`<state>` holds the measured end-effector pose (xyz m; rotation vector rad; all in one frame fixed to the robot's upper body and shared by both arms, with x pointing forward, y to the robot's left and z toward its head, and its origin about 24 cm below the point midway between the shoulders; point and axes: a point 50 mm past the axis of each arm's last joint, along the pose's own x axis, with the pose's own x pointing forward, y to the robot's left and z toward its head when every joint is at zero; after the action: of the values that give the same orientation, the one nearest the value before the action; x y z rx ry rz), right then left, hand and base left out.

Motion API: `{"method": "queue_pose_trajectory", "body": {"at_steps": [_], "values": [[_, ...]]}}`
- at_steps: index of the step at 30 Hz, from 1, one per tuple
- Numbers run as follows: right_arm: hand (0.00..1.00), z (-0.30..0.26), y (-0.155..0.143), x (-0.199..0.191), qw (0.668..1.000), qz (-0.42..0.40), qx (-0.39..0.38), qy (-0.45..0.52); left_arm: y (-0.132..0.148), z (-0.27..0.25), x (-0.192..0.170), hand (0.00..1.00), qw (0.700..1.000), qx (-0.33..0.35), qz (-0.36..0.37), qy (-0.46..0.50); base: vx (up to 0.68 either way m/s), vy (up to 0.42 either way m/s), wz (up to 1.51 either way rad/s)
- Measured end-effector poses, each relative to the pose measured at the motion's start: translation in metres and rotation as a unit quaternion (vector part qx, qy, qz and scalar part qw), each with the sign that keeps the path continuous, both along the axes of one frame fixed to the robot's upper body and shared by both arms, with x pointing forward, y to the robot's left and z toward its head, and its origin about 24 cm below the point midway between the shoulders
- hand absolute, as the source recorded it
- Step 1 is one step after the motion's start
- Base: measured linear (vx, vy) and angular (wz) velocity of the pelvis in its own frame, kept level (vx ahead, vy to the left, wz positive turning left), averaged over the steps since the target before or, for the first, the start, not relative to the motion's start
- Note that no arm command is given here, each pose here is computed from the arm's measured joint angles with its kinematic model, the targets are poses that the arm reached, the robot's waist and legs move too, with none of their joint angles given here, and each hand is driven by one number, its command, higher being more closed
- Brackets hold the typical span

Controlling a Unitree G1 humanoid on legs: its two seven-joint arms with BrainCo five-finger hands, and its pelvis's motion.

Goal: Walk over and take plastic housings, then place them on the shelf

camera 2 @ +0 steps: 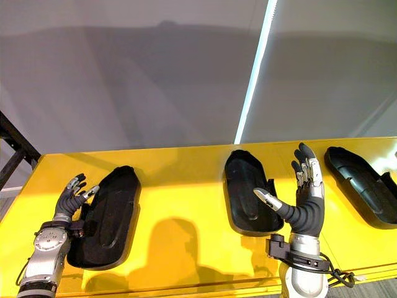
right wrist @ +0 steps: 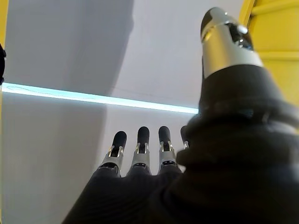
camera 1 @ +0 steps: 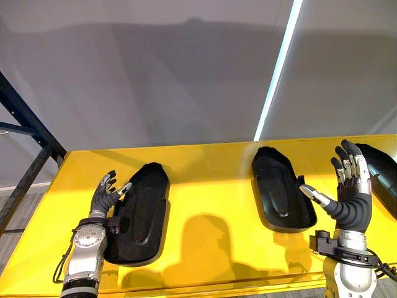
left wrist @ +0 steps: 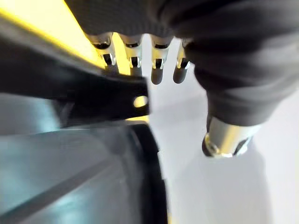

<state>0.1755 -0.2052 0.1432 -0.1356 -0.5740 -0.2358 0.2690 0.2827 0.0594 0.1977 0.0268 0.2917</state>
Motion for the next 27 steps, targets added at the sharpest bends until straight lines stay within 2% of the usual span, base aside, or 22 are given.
{"method": "queue_pose_trajectory", "body": {"at_steps": [1, 2, 5, 7, 11, 12, 14, 17, 21, 24, 26, 27], "values": [[0.00, 0.000, 0.001, 0.000, 1.000, 0.003, 0.001, 0.000, -0.001, 0.008, 0.000, 0.00, 1.000, -0.009, 0.007, -0.024, 0.00, 0.000, 0.00], [0.00, 0.000, 0.002, 0.001, 1.000, 0.004, 0.002, 0.001, -0.004, 0.022, 0.000, 1.00, 0.998, -0.016, 0.016, -0.062, -0.03, 0.001, 0.04], [0.00, -0.001, 0.003, 0.001, 1.000, 0.006, 0.004, 0.002, -0.012, 0.062, -0.007, 1.00, 0.987, -0.003, 0.034, -0.159, -0.01, 0.003, 0.04], [0.00, -0.002, 0.004, 0.001, 1.000, 0.004, 0.011, 0.002, -0.018, 0.094, -0.025, 1.00, 0.965, 0.052, 0.088, -0.243, -0.01, 0.003, 0.02], [0.00, -0.003, 0.003, 0.002, 1.000, 0.003, 0.011, 0.004, -0.022, 0.112, -0.070, 1.00, 0.926, 0.103, 0.172, -0.320, -0.02, -0.003, 0.14], [0.00, -0.002, 0.004, 0.002, 1.000, 0.004, 0.013, 0.002, -0.026, 0.114, -0.090, 1.00, 0.916, 0.110, 0.188, -0.337, -0.04, -0.002, 0.11], [0.00, -0.003, 0.004, 0.002, 1.000, 0.002, 0.019, 0.003, -0.032, 0.113, -0.107, 1.00, 0.910, 0.110, 0.197, -0.347, -0.05, -0.003, 0.07], [0.00, -0.005, 0.010, 0.003, 0.999, 0.010, 0.037, 0.002, -0.049, 0.103, -0.129, 1.00, 0.918, 0.065, 0.185, -0.346, -0.07, -0.013, 0.35], [0.00, -0.007, 0.026, 0.010, 0.997, 0.047, 0.054, 0.002, -0.073, 0.082, -0.142, 1.00, 0.944, -0.034, 0.125, -0.303, -0.06, -0.001, 0.29], [0.00, -0.010, 0.030, 0.015, 0.997, 0.052, 0.060, 0.007, -0.087, 0.066, -0.144, 1.00, 0.955, -0.105, 0.086, -0.263, -0.04, -0.011, 0.47], [0.00, -0.013, 0.033, 0.021, 0.996, 0.054, 0.067, 0.011, -0.101, 0.051, -0.140, 1.00, 0.956, -0.177, 0.040, -0.232, -0.04, -0.011, 0.54], [0.00, -0.012, 0.034, 0.022, 0.996, 0.055, 0.069, 0.008, -0.104, 0.046, -0.139, 1.00, 0.957, -0.189, 0.028, -0.220, -0.03, -0.005, 0.55]]}}
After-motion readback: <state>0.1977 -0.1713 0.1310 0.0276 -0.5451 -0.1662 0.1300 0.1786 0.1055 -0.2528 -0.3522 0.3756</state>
